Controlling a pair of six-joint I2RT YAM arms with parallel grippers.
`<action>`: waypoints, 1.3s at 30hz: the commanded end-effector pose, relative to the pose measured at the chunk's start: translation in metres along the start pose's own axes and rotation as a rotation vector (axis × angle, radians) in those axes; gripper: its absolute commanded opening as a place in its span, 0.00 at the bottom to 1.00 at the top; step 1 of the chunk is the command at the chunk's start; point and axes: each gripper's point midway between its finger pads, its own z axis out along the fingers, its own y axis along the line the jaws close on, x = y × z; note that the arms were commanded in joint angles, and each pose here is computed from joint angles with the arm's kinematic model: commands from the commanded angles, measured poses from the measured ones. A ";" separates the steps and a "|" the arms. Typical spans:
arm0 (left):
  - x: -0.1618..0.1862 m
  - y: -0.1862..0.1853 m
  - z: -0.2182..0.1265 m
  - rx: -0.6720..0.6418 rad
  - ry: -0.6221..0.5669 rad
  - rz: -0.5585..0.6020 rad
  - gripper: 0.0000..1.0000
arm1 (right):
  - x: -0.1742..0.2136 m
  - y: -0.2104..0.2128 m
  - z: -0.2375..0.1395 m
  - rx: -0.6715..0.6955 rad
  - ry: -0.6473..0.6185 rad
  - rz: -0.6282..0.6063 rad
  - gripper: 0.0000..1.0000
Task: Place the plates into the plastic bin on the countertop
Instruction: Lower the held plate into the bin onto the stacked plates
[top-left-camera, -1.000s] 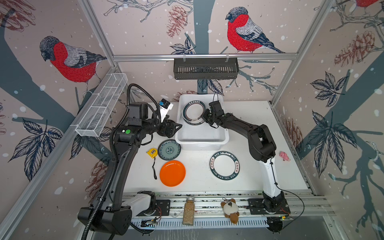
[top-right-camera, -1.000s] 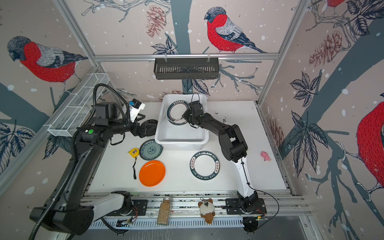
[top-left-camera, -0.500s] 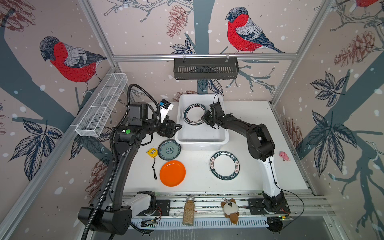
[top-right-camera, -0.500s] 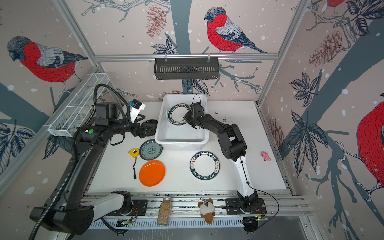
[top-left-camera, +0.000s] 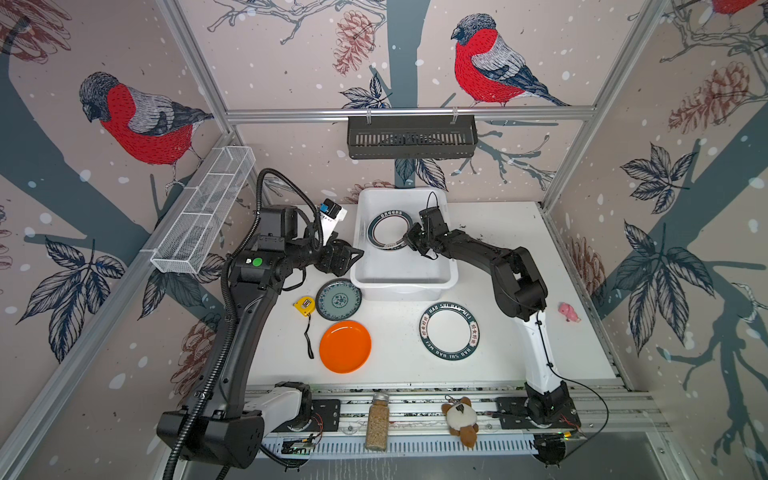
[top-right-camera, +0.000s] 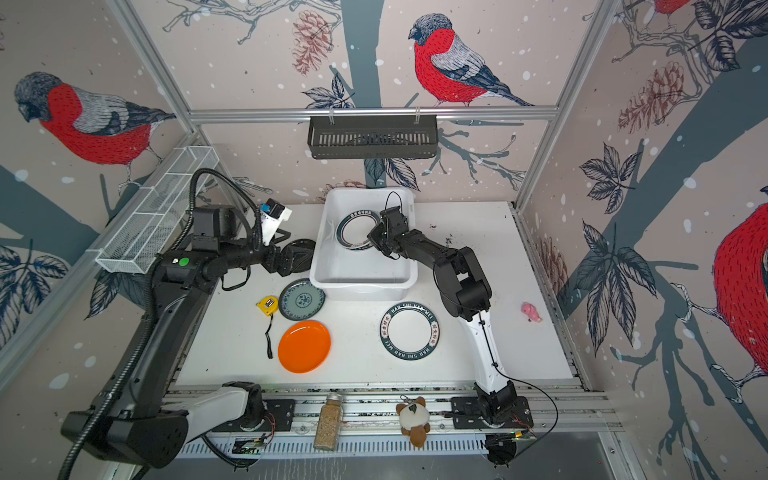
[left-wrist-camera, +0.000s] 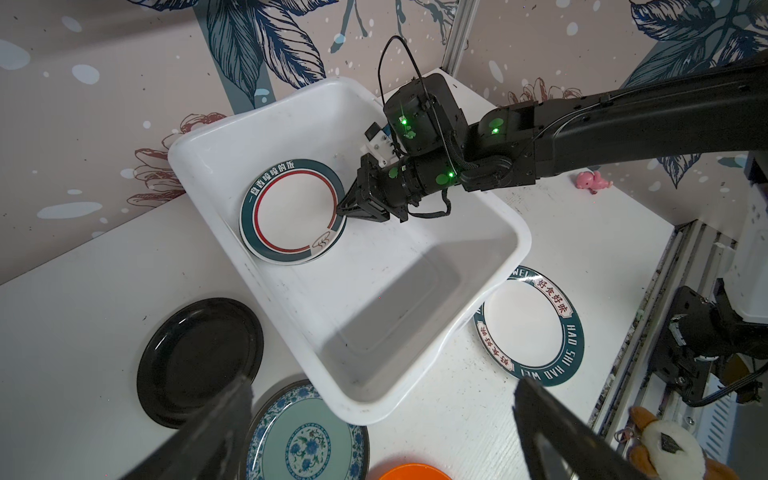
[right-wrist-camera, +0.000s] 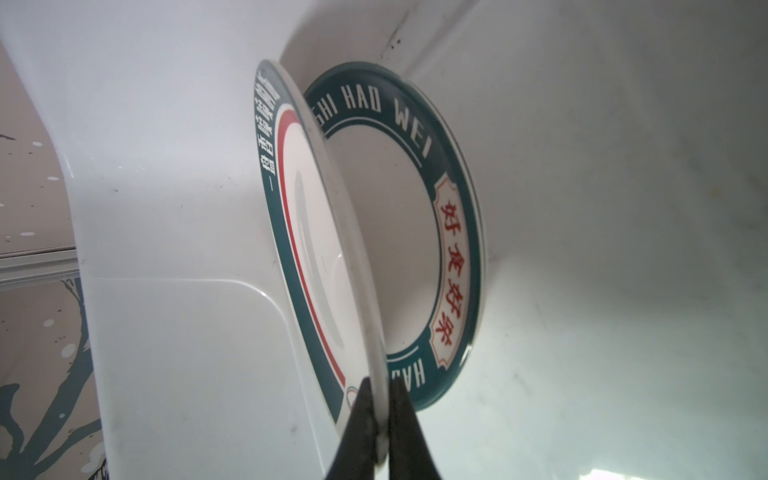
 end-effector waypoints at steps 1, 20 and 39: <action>-0.002 -0.003 0.000 0.011 -0.008 0.027 0.97 | -0.005 0.010 0.002 -0.047 -0.014 0.004 0.10; 0.000 -0.002 0.001 0.007 -0.007 0.020 0.97 | -0.009 -0.002 0.008 -0.026 -0.020 0.037 0.18; -0.001 -0.005 -0.002 0.018 -0.014 0.016 0.97 | -0.016 -0.003 0.006 0.012 -0.030 0.038 0.33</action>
